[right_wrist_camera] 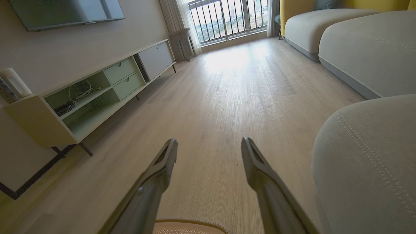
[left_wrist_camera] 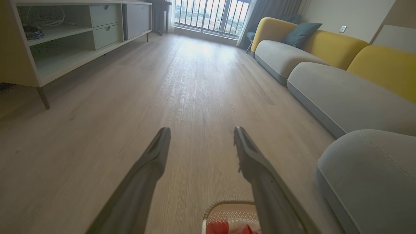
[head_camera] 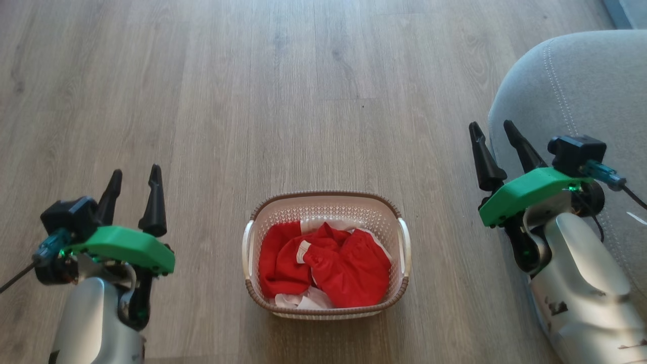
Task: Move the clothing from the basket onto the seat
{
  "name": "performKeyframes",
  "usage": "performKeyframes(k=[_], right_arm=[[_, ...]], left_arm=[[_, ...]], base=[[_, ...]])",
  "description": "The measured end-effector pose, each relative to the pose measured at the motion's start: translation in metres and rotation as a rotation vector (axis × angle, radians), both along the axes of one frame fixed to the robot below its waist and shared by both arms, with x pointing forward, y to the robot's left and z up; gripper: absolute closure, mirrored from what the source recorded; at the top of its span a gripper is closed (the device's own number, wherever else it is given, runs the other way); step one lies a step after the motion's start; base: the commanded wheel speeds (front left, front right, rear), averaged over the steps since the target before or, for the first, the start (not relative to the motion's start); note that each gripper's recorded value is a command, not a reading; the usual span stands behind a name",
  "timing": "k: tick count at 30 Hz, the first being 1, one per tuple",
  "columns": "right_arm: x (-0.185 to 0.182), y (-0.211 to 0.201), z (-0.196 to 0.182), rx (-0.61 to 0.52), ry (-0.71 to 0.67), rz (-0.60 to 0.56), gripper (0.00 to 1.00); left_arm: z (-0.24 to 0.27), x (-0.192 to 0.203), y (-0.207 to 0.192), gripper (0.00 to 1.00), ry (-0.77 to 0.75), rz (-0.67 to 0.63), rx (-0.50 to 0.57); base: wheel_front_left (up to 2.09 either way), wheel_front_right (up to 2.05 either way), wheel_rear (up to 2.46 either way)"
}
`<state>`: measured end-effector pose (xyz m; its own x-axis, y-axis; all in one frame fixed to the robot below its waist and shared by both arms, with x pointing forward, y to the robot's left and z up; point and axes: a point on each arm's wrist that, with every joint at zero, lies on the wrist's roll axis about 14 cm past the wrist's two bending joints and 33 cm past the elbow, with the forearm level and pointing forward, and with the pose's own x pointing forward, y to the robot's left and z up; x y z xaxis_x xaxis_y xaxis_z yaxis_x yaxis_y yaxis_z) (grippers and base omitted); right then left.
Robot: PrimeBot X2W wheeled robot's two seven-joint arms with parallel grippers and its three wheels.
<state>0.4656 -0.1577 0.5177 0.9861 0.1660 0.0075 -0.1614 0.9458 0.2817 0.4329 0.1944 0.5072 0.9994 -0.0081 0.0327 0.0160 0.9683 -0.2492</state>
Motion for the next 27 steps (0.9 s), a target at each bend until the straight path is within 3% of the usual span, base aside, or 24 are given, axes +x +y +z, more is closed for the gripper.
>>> performKeyframes(k=[18, 27], right_arm=[[0.019, 0.004, 0.015, -0.234, -0.086, 0.05, 0.0], [0.024, 0.002, 0.017, -0.239, -0.096, 0.043, 0.0]], left_arm=[[0.017, 0.018, -0.007, 0.0, -0.069, -0.032, 0.217], [0.009, 0.021, -0.008, 0.0, -0.051, -0.035, 0.221]], base=[[0.0, 0.0, 0.0], [0.0, 0.0, 0.0]])
